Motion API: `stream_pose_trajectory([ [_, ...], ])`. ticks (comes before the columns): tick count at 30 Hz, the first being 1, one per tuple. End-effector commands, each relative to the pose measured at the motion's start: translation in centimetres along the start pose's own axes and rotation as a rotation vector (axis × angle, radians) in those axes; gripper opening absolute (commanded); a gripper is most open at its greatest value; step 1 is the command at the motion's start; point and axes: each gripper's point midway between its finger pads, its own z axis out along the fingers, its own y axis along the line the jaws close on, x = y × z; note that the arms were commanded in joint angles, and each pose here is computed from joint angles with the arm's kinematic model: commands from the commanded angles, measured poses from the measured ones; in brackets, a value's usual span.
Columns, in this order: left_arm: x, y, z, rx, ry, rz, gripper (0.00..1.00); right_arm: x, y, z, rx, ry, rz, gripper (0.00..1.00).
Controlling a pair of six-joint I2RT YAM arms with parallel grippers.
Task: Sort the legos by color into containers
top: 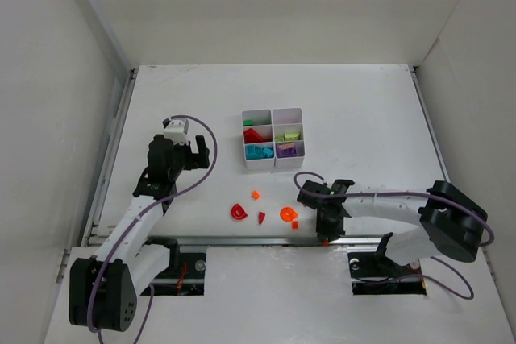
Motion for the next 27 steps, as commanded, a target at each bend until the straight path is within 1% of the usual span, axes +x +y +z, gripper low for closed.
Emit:
stream_pose_trajectory([
  [1, -1.6, -0.2, -0.2, 0.0, -0.068, -0.006, 0.93, -0.9, 1.1, -0.3, -0.021, -0.038, -0.017, 0.2],
  [2, -1.6, -0.2, -0.2, 0.0, -0.068, -0.006, 0.93, -0.7, 1.1, -0.1, -0.015, -0.025, -0.018, 0.18],
  [4, -1.6, 0.0, -0.2, -0.009, -0.069, -0.007, 0.93, -0.5, 1.5, -0.1, -0.03, -0.021, -0.026, 0.12],
  [5, -1.6, 0.0, -0.2, -0.009, -0.069, -0.007, 0.93, -0.5, 1.5, -0.1, -0.03, -0.021, -0.026, 0.06],
  [7, -1.6, 0.0, -0.2, -0.009, -0.069, -0.007, 0.93, -0.5, 1.4, -0.6, -0.041, -0.026, -0.025, 0.01],
  [8, -1.6, 0.0, -0.2, -0.009, -0.069, -0.007, 0.93, -0.7, 1.7, -1.1, -0.053, -0.032, -0.024, 0.0],
  [13, -1.6, 0.0, -0.2, -0.009, -0.069, -0.007, 0.93, -3.1, 1.9, -5.4, -0.076, -0.159, -0.04, 0.0],
  [14, -1.6, 0.0, -0.2, -0.009, -0.069, -0.007, 0.93, -3.6, 2.0, -7.0, -0.092, -0.181, -0.035, 0.0],
  [16, -1.6, 0.0, -0.2, -0.009, -0.069, -0.007, 0.93, -4.5, 1.9, -8.4, -0.086, -0.225, -0.053, 0.0],
  [18, -1.6, 0.0, -0.2, -0.009, -0.069, -0.007, 0.93, -5.8, 2.6, -11.0, -0.107, -0.276, -0.077, 0.0],
  [19, -1.6, 0.0, -0.2, -0.009, -0.069, -0.007, 0.93, -6.6, 2.9, -12.0, -0.117, -0.312, -0.081, 0.0],
  [20, -1.3, 0.0, 0.0, -0.01, -0.06, -0.007, 0.93, -8.4, 3.0, -13.1, -0.104, -0.399, -0.062, 0.0],
  [22, -1.6, 0.0, 0.0, -0.009, -0.071, -0.007, 0.93, -11.8, 4.9, -16.3, -0.125, -0.542, -0.061, 0.0],
  [23, -1.6, 0.0, 0.0, -0.009, -0.071, -0.007, 0.93, -13.7, 5.4, -17.5, -0.117, -0.618, -0.06, 0.0],
  [24, -1.6, 0.0, 0.0, -0.009, -0.071, -0.007, 0.93, -16.3, 6.3, -20.1, -0.156, -0.671, -0.017, 0.0],
  [25, -1.6, 0.0, 0.0, -0.009, -0.071, -0.007, 0.93, -17.6, 6.9, -19.7, -0.114, -0.667, -0.047, 0.0],
  [27, -1.3, 0.3, -0.1, -0.02, -0.051, -0.002, 0.93, -19.2, 7.4, -20.1, -0.095, -0.675, -0.058, 0.0],
])
